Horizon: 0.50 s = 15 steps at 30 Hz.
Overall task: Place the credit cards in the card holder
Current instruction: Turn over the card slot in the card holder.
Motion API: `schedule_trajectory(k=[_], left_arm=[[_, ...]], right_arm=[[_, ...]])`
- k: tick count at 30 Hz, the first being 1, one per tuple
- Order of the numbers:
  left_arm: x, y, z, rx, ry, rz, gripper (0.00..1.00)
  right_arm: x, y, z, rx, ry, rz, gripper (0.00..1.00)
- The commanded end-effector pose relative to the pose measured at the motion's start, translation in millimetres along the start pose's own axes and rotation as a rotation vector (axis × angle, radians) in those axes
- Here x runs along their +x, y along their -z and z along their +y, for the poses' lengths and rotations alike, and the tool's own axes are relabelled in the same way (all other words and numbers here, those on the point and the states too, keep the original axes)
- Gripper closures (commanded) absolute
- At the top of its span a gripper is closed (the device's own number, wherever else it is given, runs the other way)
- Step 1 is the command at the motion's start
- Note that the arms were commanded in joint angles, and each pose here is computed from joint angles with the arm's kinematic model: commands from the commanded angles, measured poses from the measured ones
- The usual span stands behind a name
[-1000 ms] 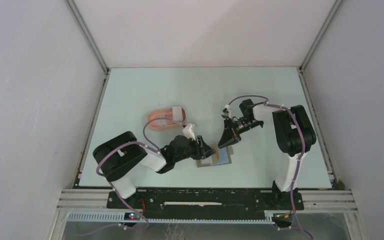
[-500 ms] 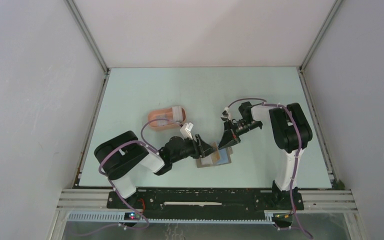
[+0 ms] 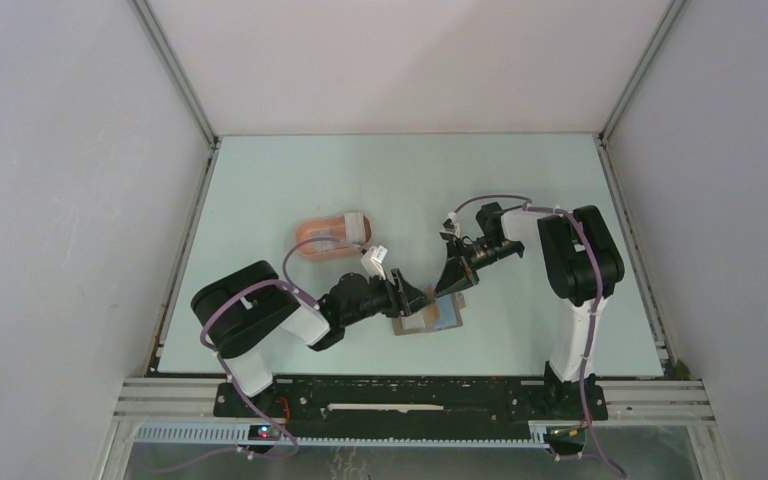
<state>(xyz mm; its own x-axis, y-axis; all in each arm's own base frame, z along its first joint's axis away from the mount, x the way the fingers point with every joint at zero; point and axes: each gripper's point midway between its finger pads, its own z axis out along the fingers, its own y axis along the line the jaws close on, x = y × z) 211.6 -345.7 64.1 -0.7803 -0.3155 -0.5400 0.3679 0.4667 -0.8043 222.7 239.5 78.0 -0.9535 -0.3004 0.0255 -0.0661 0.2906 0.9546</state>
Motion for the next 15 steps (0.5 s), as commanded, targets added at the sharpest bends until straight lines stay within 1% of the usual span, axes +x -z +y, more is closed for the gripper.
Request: schedule_trajectory(k=[1,8,10,11,13,15], left_arm=[[-2,0,-2,0.013,0.002,-0.008,0.37],[-1,0,1,0.005,0.002,-0.006,0.36],[-1,0,2,0.001,0.003,-0.005,0.36],[-1,0,3,-0.002,0.002,-0.006,0.36],[-1,1,3,-0.007,0.001,-0.005,0.36],[-1,1,3,-0.008,-0.003,-0.004,0.36]], right_arm=[[-3,-4,12,-0.048,0.032,0.012,0.84],[-4,-6,3,-0.017,0.012,0.017,0.87],[-5,-4,1,0.007,0.03,0.015,0.87],[-6,-1,0,0.042,0.05,0.011,0.87],[-9,7,-10,0.166,0.104,-0.009,0.87],[-14,16,-18,0.274,0.153,-0.053,0.84]])
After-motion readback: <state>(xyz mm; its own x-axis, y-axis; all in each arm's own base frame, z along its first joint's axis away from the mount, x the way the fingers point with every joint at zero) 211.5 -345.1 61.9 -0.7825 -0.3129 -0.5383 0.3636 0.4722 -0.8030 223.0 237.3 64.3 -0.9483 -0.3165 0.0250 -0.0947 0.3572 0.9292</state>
